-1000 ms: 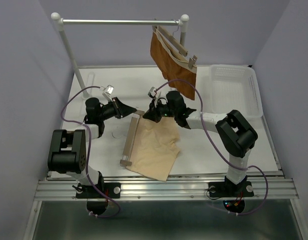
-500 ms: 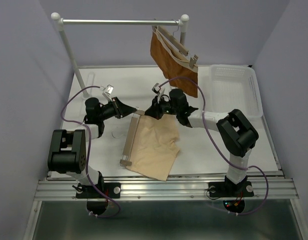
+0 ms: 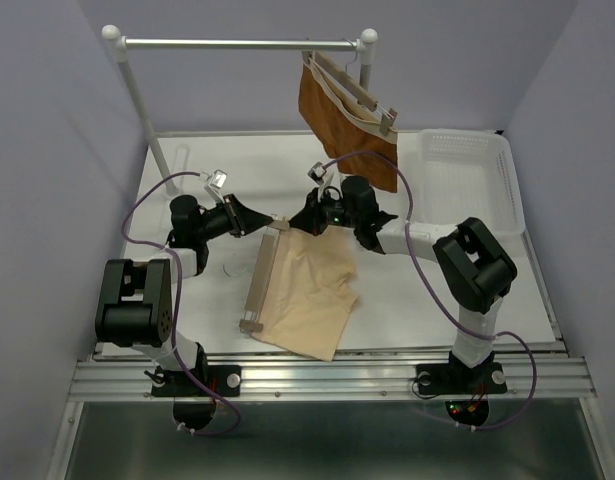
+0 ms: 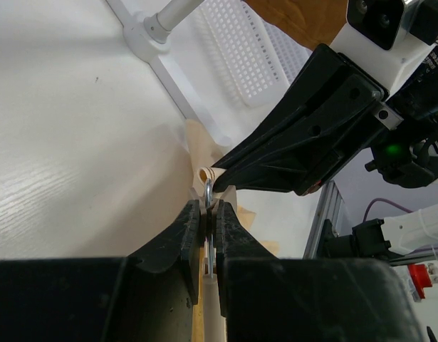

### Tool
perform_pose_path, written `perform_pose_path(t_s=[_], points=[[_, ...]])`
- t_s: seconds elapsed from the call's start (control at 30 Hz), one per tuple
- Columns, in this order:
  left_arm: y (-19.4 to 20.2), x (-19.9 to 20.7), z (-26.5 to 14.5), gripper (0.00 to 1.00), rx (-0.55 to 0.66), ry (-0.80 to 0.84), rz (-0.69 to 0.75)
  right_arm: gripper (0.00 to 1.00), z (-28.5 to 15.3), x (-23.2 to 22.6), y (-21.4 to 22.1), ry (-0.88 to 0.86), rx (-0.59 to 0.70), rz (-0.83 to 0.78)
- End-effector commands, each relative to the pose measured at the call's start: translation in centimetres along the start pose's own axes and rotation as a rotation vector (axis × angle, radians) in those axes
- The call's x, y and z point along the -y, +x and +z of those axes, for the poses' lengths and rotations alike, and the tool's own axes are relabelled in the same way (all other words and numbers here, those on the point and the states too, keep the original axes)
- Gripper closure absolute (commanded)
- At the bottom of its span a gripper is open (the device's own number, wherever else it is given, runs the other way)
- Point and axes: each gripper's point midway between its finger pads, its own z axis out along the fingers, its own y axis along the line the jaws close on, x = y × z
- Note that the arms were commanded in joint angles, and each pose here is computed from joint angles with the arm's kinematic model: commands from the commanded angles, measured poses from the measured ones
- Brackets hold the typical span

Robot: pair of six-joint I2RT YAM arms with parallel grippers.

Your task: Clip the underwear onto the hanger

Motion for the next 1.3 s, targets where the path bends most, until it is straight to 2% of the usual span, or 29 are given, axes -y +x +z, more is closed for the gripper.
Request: perform_pose_path(t_s=[0.0,0.53,0.67,0.77,0.8,0.83,0.9,1.13,1.27], points=[[-0.2,0.8,0.0,1.0,-0.004,0.043,0.045,0.99,0.4,0.0,-3.6,-0.015,0.1,-0.018],[-0.2,0.5,0.0,1.0,-0.004,0.022,0.046,0.99,0.0,1.3,-4.0,0.033,0.11,0.06],[0.2,-0.3,0.1,1.0,-0.037,-0.008,0.036,0.99,0.1,1.3,-4.1,0.032,0.11,0.065],[0.3,-0.1,0.1,0.84,-0.043,-0.003,0.035,0.99,0.2,1.3,-3.8,0.027,0.105,0.074],[0.2,0.0,0.1,0.72,-0.043,-0.001,0.037,0.99,0.2,1.3,-3.8,0.025,0.102,0.077],[0.3,0.1,0.1,0.68,-0.044,0.001,0.04,0.99,0.2,1.3,-3.8,0.025,0.102,0.078],[0.2,0.3,0.0,0.64,-0.043,0.007,0.046,0.99,0.3,1.4,-3.7,0.027,0.102,0.079],[0.1,0.9,0.0,0.62,-0.047,0.022,0.051,0.99,0.4,1.7,-3.9,0.04,0.105,0.073],[0.4,1.0,-0.1,0.4,-0.054,0.028,0.045,0.99,0.3,1.6,-3.9,0.036,0.104,0.066]])
